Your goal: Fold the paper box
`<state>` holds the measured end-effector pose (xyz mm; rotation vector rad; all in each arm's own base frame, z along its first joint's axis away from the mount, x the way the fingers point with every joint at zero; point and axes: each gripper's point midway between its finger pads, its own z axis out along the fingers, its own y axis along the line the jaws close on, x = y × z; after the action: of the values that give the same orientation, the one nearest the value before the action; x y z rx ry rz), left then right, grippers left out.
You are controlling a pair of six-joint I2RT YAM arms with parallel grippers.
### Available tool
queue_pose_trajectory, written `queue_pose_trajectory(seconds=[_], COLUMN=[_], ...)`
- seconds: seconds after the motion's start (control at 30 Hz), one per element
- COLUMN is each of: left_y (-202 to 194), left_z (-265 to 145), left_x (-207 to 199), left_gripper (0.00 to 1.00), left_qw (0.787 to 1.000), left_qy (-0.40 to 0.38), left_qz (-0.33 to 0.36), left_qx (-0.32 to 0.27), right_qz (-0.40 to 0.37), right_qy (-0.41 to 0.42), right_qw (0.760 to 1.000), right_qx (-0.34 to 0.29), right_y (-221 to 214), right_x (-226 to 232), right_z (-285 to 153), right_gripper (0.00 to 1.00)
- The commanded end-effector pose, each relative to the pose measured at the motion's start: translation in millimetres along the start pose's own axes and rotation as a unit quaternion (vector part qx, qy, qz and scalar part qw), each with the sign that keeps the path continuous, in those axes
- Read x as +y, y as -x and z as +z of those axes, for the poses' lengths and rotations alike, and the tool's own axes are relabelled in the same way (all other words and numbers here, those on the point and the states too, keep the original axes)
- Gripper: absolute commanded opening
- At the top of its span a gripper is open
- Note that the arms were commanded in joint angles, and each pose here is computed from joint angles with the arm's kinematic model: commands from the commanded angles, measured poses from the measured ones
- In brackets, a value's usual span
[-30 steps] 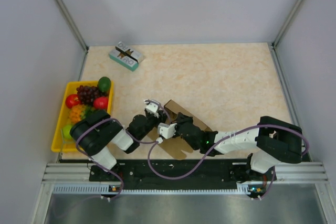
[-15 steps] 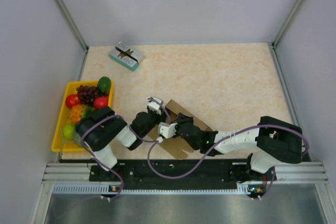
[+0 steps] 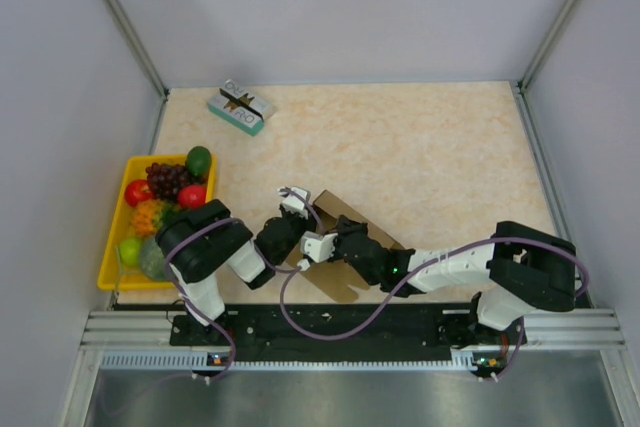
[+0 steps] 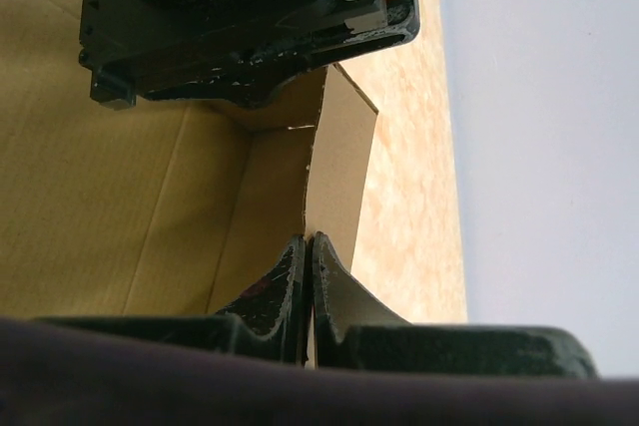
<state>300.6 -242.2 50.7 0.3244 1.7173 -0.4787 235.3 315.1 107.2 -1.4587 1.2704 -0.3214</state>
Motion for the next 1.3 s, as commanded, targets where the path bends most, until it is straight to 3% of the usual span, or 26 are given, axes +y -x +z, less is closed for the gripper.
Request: queue_pose_trajectory(seconds=[0.0,0.1,0.17,0.37,0.43,0.47,0.6,0.73,0.77,0.8,0.83,0.9,0.93,0.97,1.0,1.03,1.1,1.17,1.27], left_y=[75.0,76.7,76.2,69.7,68.8,69.1,71.2,78.1,53.2,48.8,58.7,29.0,44.8,6.7,12.3,42.4,33.8,56.9,63.7], left_z=[8.4,10.6,12.9,9.9,7.6,2.4,-22.3,-51.9,-57.6,-62.7,-69.9,-83.2,-89.8,-93.4,-94.4,-95.1,-104.5,-106.7,-102.1], left_x=[-1.8,-1.9,0.7,-0.8,-8.5,-10.4,-16.9,-28.5,-30.0,-32.0,-36.1,-33.5,-36.2,-25.1,-19.7,-17.7,5.5,19.6,31.7], left_gripper=[0.25,0.18,0.04,0.01,0.09,0.29,0.53,0.60,0.60,0.60,0.67,0.68,0.68,0.68,0.69,0.71,0.74,0.74,0.71], left_qw=[0.988,0.988,0.988,0.987,0.988,0.986,0.982,0.972,0.974,0.973,0.968,0.966,0.963,0.965,0.965,0.968,0.970,0.971,0.969], left_qy=[0.004,0.008,0.019,0.020,-0.002,-0.011,-0.045,-0.094,-0.093,-0.099,-0.111,-0.099,-0.108,-0.054,-0.033,-0.032,0.026,0.038,0.042], left_qz=[-0.039,-0.047,-0.050,-0.062,-0.069,-0.086,-0.127,-0.177,-0.198,-0.204,-0.216,-0.237,-0.246,-0.242,-0.244,-0.245,-0.231,-0.231,-0.236], left_qx=[-0.147,-0.149,-0.148,-0.145,-0.141,-0.139,-0.133,-0.120,-0.066,-0.052,-0.058,0.008,-0.005,0.087,0.090,0.052,0.077,0.049,0.063], right_qz=[0.034,0.035,0.037,0.026,0.027,0.029,0.034,0.038,0.040,0.041,0.043,0.045,0.045,0.047,0.049,0.053,0.058,0.064,0.081], right_qy=[0.070,0.075,0.076,0.060,0.060,0.060,0.060,0.050,0.049,0.049,0.048,0.044,0.041,0.038,0.037,0.035,0.031,0.026,0.013], right_qw=[0.995,0.995,0.994,0.997,0.997,0.997,0.997,0.997,0.997,0.997,0.997,0.997,0.998,0.998,0.998,0.997,0.997,0.997,0.996], right_qx=[-0.065,-0.063,-0.064,-0.041,-0.042,-0.042,-0.043,-0.038,-0.034,-0.034,-0.034,-0.034,-0.033,-0.033,-0.033,-0.036,-0.036,-0.036,-0.039], right_y=[33.0,33.5,34.2,24.2,25.8,26.0,25.4,24.3,22.7,22.5,22.5,22.2,22.1,22.0,21.8,23.6,23.3,24.4,27.2], right_x=[25.2,27.5,28.2,31.9,32.4,32.3,33.0,31.7,31.8,31.6,31.1,29.0,27.8,25.6,24.4,22.1,19.6,16.5,6.5], right_z=[0.2,1.3,1.1,4.7,5.6,5.7,6.2,9.6,10.7,10.7,10.4,10.3,10.1,9.8,9.4,8.5,8.4,7.0,3.2], right_gripper=[0.00,0.00,0.00,0.01,0.02,0.02,0.04,0.09,0.10,0.10,0.12,0.16,0.17,0.18,0.20,0.24,0.29,0.36,0.44])
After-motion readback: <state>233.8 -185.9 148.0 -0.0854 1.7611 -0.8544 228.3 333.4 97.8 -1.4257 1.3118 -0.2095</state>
